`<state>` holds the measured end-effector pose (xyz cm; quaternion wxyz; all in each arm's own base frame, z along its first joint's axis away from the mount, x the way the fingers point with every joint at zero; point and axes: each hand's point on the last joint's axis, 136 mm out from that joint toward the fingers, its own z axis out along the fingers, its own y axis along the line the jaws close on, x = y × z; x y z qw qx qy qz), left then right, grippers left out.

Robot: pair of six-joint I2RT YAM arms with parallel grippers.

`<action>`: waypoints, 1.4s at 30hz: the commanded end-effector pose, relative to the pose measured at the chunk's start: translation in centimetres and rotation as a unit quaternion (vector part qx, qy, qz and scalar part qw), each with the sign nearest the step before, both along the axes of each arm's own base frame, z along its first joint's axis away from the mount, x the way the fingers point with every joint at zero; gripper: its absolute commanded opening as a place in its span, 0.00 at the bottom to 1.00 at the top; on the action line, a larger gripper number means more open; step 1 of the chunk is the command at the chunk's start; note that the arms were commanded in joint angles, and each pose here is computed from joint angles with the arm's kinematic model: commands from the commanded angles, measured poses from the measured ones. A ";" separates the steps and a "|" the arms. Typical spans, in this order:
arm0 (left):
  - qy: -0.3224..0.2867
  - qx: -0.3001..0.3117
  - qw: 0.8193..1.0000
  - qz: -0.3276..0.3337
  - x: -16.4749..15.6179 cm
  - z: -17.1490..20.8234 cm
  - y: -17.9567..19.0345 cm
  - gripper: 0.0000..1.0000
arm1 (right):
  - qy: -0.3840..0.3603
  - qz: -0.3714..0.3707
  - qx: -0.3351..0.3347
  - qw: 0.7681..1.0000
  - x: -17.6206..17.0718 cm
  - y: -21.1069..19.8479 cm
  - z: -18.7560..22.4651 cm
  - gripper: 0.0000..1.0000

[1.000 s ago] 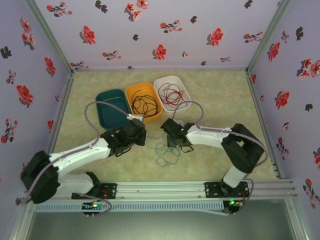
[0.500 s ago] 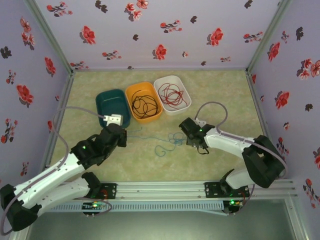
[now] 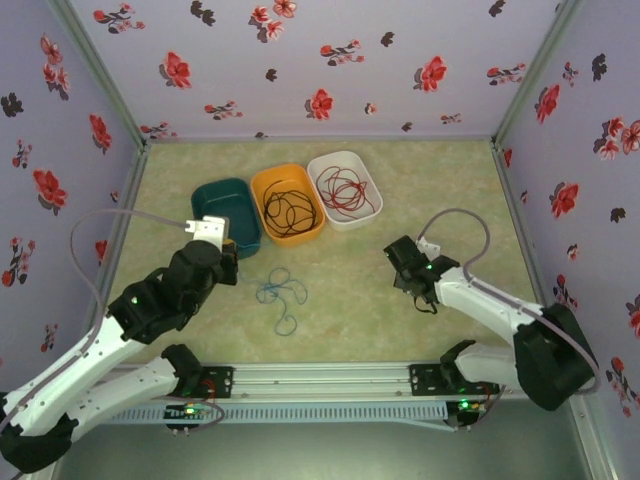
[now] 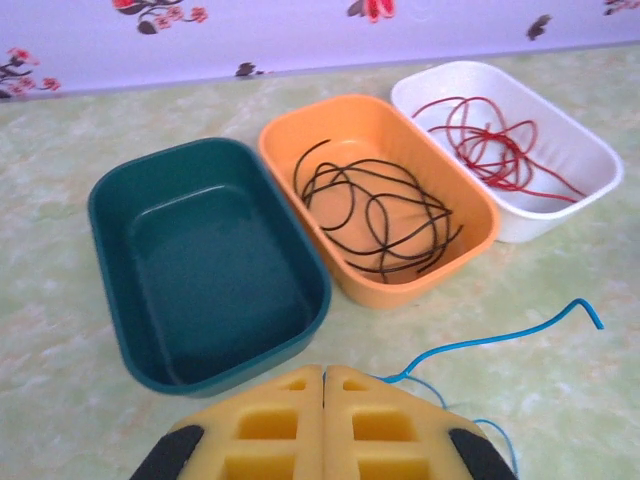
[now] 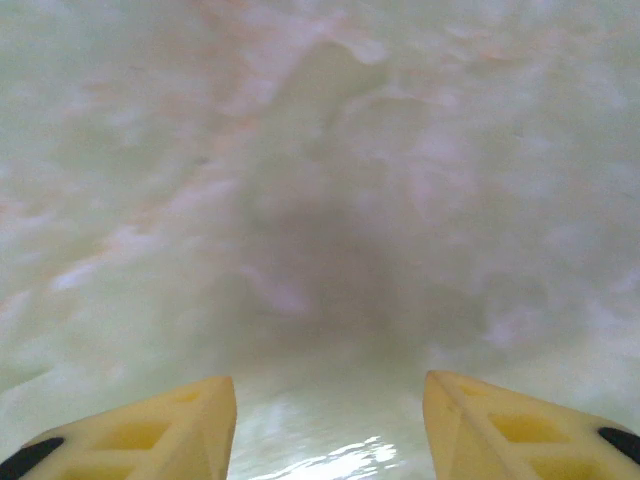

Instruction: Untangle the cables

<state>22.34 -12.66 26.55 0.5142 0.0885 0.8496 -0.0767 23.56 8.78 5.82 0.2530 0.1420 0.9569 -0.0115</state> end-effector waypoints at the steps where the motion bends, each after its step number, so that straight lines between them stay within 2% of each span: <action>1: -0.009 -0.011 0.999 -0.042 0.2 1.7 -1.8 0.00 | -0.067 0.079 0.082 0.991 1.3 4.3 2.7 0.57; 6: -0.016 -0.012 0.999 -0.049 0.9 2.6 -2.8 0.00 | -0.123 0.189 0.110 0.968 0.7 9.8 5.8 0.63; 15: -0.009 -0.005 0.999 -0.045 1.6 2.7 -3.5 0.00 | -0.123 0.339 0.154 0.920 -1.8 20.1 4.6 0.64; 23: -0.015 -0.008 0.999 -0.036 1.7 3.1 -3.1 0.00 | -0.095 0.411 0.177 0.889 -2.6 27.2 2.6 0.62; 28: -0.023 -0.012 0.999 -0.032 1.7 3.6 -2.9 0.00 | -0.082 0.416 0.170 0.890 -2.2 28.5 0.7 0.62; 35: -0.039 -0.018 0.999 -0.033 1.5 4.9 -2.4 0.00 | -0.060 0.378 0.116 0.916 -0.9 27.3 -2.8 0.46; 38: -0.048 -0.017 0.998 -0.030 1.3 5.6 -1.9 0.00 | -0.060 0.345 0.093 0.932 -0.1 25.6 -3.3 0.23; 42: -0.066 -0.013 0.998 -0.015 0.8 7.1 -0.5 0.00 | -0.087 0.271 0.037 0.958 1.4 21.1 -2.5 0.03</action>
